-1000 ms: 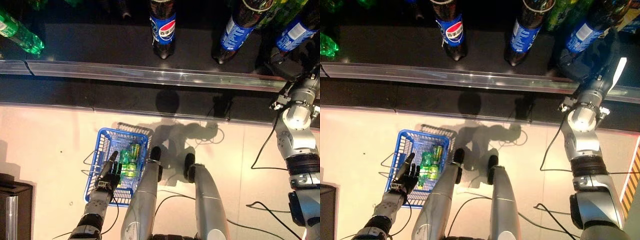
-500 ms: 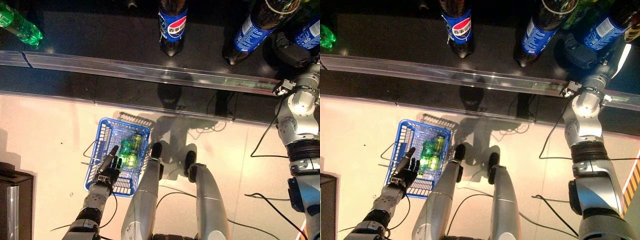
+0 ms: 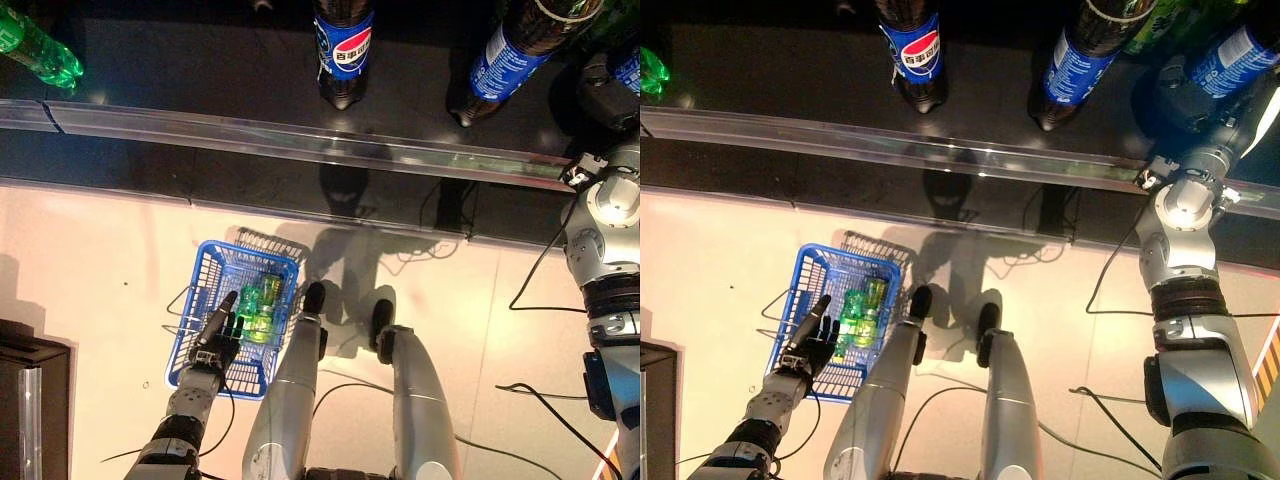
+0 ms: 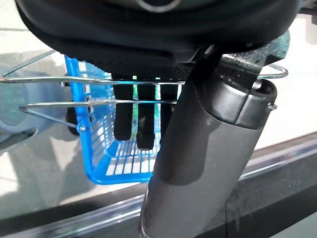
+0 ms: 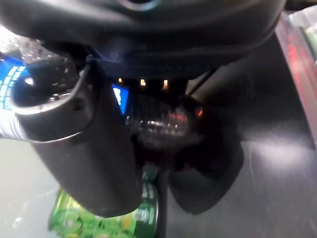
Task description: Pick up the drink and place into the basket.
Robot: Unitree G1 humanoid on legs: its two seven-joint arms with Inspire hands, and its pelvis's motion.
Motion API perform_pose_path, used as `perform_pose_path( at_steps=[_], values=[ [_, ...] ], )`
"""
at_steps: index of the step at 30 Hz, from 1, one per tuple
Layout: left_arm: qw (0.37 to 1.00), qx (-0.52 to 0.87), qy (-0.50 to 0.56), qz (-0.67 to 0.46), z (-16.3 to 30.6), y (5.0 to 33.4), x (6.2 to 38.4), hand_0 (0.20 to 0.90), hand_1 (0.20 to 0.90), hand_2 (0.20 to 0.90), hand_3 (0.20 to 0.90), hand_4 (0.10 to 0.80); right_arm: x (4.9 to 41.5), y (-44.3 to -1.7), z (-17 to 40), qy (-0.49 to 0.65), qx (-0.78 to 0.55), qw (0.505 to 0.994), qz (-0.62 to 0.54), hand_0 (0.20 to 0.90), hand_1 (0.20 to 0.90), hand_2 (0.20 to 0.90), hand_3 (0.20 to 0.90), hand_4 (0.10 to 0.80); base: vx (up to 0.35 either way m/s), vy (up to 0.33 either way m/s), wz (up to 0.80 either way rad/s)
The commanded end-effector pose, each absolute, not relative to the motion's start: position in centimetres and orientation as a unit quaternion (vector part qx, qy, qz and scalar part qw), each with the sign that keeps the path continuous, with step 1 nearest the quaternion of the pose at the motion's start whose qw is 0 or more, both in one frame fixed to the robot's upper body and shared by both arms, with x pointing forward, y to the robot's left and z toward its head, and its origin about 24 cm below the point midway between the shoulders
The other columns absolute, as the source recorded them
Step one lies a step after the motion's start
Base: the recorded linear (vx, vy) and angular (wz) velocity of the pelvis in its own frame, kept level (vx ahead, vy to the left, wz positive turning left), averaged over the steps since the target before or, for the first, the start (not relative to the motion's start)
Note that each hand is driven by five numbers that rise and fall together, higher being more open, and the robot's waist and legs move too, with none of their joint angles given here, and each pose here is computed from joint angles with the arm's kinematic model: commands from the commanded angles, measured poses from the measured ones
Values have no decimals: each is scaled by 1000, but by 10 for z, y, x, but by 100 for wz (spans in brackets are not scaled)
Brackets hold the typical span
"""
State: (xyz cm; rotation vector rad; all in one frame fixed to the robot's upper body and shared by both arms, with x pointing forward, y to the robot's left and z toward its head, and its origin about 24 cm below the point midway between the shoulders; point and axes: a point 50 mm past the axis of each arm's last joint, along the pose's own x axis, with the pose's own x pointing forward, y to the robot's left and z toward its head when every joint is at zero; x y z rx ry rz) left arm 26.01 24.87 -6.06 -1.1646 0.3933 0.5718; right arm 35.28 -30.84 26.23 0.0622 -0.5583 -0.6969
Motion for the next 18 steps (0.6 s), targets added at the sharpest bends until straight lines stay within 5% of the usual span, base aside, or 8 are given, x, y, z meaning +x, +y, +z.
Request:
perform_pose_path(
  at_steps=[1,9,18],
  values=[
    [817,-504,60,274,-24,303,260,300,300,300,200,100,310,-316,350,-475,16,795,-377,300,300,300,200,100,0,0,0],
    [813,-512,56,272,-22,302,263,300,300,300,200,100,287,-326,353,-532,32,708,-462,300,300,300,200,100,-14,4,0],
    [807,-518,50,279,-20,308,260,300,300,300,200,100,268,-331,349,-568,6,673,-474,300,300,300,200,100,-9,3,0]
  ],
)
